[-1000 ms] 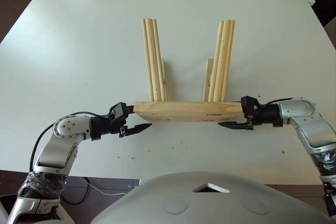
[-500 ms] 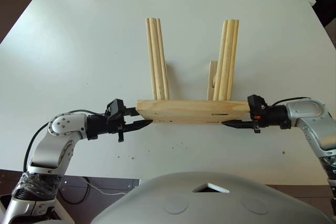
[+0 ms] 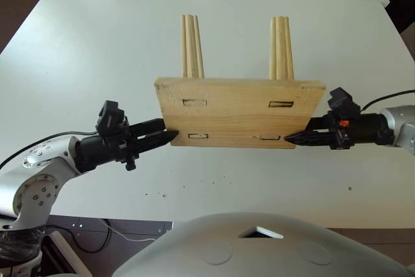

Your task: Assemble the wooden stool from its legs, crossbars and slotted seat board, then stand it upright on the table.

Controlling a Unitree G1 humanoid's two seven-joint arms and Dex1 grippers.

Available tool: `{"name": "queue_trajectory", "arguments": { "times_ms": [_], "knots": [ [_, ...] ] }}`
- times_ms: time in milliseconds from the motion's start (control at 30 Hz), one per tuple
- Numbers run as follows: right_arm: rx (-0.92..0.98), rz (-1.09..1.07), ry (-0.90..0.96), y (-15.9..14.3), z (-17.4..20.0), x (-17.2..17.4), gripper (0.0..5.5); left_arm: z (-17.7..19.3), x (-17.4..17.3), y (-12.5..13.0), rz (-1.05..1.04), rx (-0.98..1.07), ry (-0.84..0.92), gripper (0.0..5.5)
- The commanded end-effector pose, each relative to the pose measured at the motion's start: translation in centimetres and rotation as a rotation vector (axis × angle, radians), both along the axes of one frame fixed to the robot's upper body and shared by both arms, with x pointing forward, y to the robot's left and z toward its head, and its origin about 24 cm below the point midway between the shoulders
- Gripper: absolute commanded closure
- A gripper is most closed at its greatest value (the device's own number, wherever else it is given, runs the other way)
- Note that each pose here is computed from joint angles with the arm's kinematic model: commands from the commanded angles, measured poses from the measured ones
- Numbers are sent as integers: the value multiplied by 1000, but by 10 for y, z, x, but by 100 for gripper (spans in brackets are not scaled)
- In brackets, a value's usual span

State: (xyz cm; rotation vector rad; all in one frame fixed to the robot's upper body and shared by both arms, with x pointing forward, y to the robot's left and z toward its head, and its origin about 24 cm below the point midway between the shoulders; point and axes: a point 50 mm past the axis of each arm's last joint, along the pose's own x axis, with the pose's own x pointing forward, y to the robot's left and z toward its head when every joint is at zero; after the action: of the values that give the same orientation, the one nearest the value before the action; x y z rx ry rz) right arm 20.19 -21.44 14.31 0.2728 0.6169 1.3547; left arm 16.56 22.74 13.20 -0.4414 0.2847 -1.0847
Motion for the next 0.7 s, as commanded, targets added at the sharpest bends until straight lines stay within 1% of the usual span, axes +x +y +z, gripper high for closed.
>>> {"name": "queue_trajectory", "arguments": {
  "times_ms": [33, 133, 233, 333, 467, 567, 600, 700],
  "knots": [
    [257, -33, 143, 27, 32, 2, 394, 43, -10, -51, -69, -474, 102, 392],
    [392, -116, 219, 33, 43, 6, 396, 46, -13, -57, -16, -568, 153, 392],
    [528, -253, 228, 40, 42, 17, 405, 52, -13, -64, 73, -679, 151, 392],
    [723, -499, 220, 54, 46, 32, 409, 62, -8, -67, 238, -832, 142, 395],
    [916, -790, 292, 62, 63, 35, 409, 77, 2, -62, 437, -1010, 172, 407],
    [973, -944, 367, 53, 71, 45, 409, 87, 8, -56, 525, -1075, 177, 436],
    [982, -992, 400, 50, 71, 49, 409, 87, 13, -53, 570, -1090, 190, 455],
    [1002, -1084, 489, 44, 70, 56, 409, 79, 29, -41, 762, -1153, 265, 505]
  ]
}}
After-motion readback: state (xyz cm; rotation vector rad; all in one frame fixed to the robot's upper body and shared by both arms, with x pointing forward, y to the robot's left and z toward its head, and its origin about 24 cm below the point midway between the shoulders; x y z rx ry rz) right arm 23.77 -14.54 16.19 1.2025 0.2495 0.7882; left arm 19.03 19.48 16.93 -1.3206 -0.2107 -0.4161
